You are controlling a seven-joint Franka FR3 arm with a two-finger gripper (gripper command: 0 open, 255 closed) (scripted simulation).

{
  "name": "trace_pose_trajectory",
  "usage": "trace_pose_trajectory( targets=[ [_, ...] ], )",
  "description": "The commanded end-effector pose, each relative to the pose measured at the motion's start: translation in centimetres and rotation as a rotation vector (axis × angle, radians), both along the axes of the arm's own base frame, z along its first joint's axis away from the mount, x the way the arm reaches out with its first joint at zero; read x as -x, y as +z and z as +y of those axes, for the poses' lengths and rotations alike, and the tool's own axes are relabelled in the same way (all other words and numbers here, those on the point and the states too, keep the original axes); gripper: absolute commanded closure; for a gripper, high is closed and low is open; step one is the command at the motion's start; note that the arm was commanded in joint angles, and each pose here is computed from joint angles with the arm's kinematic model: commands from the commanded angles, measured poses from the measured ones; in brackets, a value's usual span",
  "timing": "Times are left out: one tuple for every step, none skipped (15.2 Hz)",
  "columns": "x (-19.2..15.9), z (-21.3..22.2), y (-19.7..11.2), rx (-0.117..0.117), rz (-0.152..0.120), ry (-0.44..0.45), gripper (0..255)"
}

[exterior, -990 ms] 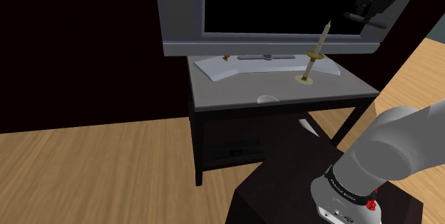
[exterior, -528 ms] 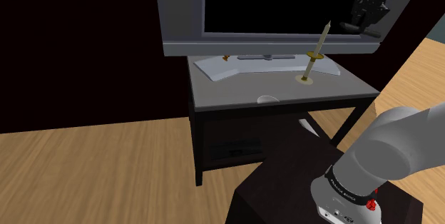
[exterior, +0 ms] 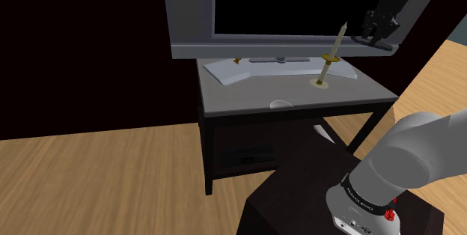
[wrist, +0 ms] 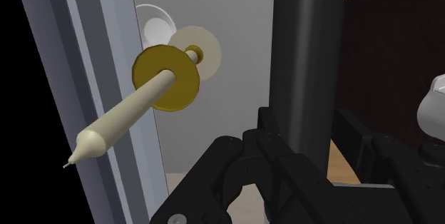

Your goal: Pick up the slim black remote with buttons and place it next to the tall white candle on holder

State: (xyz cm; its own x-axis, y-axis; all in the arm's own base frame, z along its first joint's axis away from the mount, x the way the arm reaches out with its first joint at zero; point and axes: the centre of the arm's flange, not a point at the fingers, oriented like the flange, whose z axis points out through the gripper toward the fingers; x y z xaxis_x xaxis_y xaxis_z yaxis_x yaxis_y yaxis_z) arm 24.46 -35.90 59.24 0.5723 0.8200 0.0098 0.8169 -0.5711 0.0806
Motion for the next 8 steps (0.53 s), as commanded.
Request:
trace_pose_trajectory(
  targets=[
    [-0.1,0.1,-1.0,0.0,0.0,0.0,255],
    [-0.1,0.1,-1.5,0.0,0.0,0.0,255],
    [-0.1,0.1,-2.0,0.0,0.0,0.0,255],
    [-0.1,0.1,-2.5,0.0,0.0,0.0,255],
    [-0.1,0.1,-3.1,0.0,0.0,0.0,255],
    [-0.1,0.1,-3.6,0.0,0.0,0.0,255],
    [-0.1,0.1,-4.1,0.0,0.0,0.0,255],
    [-0.1,0.1,-4.7,0.0,0.0,0.0,255]
  ],
)
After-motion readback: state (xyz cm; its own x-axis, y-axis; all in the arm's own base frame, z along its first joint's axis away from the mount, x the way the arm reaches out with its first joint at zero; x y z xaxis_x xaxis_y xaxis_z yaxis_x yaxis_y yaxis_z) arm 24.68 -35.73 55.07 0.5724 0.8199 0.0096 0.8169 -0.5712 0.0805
